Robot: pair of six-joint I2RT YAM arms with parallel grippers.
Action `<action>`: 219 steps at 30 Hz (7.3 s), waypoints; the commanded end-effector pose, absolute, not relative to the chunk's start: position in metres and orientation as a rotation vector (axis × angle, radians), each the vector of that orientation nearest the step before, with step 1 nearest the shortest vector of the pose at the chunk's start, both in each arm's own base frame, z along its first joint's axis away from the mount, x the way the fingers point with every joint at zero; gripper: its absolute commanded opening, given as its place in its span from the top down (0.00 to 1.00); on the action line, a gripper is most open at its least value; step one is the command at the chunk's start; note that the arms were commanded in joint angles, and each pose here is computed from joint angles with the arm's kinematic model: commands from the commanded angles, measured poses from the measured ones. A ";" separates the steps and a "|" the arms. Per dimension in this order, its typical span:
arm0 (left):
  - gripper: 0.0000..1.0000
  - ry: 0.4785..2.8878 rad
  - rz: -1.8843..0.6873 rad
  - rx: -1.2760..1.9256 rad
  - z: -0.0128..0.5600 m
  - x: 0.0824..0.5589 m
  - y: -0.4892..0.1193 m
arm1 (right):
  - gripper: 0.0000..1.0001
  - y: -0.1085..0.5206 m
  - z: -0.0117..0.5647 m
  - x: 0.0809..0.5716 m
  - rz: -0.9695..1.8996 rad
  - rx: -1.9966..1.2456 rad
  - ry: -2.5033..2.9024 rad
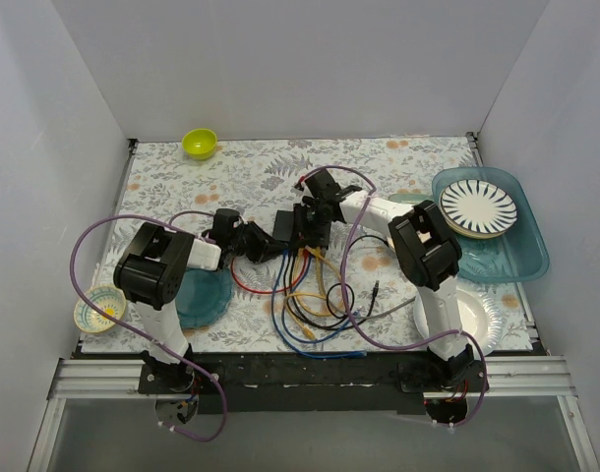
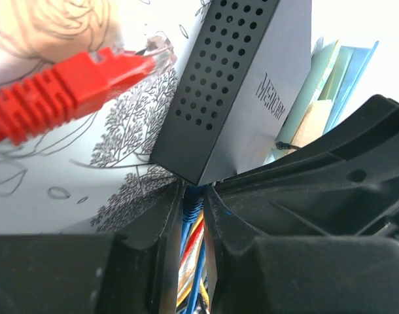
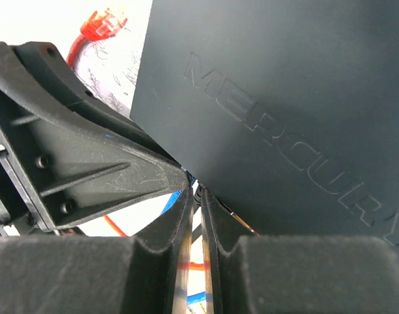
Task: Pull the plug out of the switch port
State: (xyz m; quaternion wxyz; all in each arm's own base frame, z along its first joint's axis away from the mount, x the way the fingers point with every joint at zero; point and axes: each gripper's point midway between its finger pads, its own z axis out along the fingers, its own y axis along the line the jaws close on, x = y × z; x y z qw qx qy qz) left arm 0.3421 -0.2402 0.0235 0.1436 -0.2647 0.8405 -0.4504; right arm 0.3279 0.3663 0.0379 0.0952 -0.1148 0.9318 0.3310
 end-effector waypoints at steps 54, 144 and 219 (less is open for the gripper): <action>0.61 2.411 -1.058 -0.650 0.089 0.353 -0.208 | 0.66 0.300 0.076 0.345 0.787 -0.164 2.637; 0.62 2.017 -1.187 -0.803 0.107 0.555 -0.203 | 0.64 0.279 0.011 0.357 1.131 0.147 2.707; 0.65 2.411 -1.457 -0.788 0.069 0.434 -0.259 | 0.59 0.293 0.018 0.401 1.257 0.318 2.557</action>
